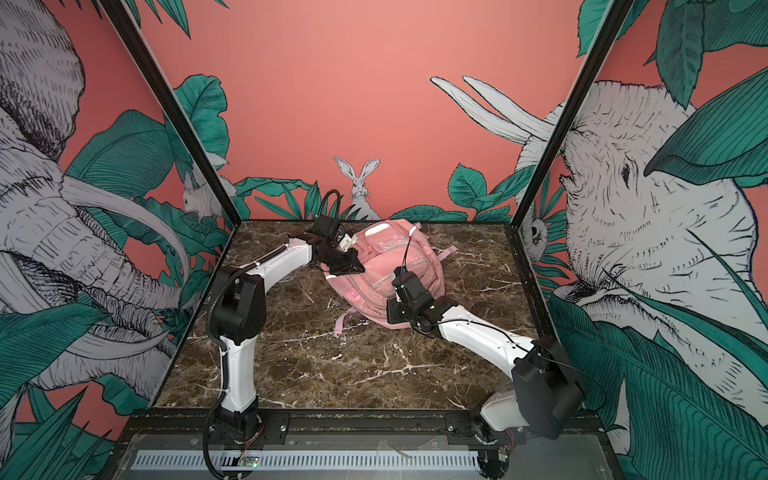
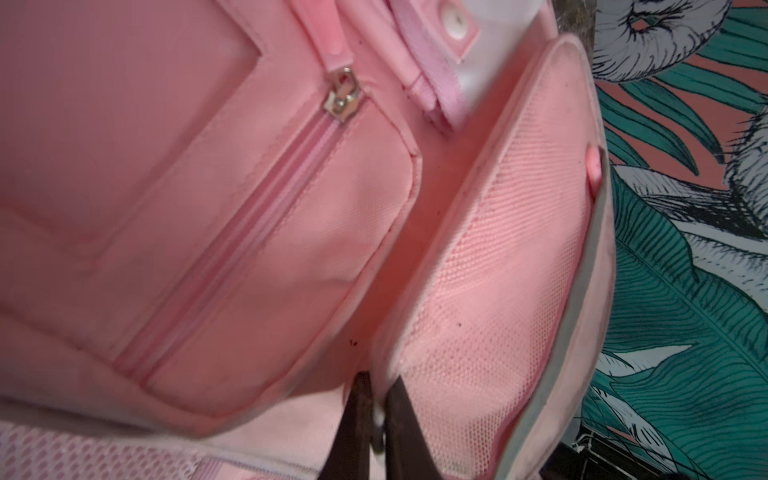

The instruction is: Pack the student bag

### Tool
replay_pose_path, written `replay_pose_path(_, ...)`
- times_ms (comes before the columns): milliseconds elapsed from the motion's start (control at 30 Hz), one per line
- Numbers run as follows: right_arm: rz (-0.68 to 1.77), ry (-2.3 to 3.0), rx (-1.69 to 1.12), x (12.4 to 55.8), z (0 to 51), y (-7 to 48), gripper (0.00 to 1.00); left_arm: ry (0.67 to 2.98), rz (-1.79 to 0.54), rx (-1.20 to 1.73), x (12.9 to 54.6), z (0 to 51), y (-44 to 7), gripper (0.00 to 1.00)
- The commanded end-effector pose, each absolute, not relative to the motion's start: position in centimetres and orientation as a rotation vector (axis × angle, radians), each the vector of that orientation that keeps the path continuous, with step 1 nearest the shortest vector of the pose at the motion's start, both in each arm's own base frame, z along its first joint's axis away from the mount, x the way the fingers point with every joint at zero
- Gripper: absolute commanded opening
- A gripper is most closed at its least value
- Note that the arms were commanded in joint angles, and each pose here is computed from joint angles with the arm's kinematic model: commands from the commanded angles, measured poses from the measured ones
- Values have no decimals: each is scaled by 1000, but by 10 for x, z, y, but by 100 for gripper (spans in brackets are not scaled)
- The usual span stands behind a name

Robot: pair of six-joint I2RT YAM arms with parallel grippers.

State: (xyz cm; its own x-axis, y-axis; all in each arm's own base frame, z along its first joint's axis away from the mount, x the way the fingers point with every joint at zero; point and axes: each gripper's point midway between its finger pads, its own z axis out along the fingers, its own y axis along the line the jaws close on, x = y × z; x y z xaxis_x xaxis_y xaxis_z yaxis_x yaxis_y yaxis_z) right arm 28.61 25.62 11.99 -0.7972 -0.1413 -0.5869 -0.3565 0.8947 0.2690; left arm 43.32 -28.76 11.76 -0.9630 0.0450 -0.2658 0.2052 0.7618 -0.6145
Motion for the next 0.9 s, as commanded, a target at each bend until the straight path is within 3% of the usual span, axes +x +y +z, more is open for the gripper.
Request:
replay_pose_path(0,478,2662,-445,245,91,262,0,2522,-787,59,508,147,-245,12)
replay_pose_path(167,521,2648,-475,251,94,291,0,2497,-843,73,518,158,-254,27)
replay_pose_path(367,516,2610,-454,268,104,302,0,2493,-849,96,489,170,-246,55)
replay_pose_path(600,472,2632,-495,269,93,301,0,2548,-950,112,411,159,-242,62)
replay_pose_path(867,435,2644,-522,264,89,291,0,2641,-1051,247,346,145,-290,62)
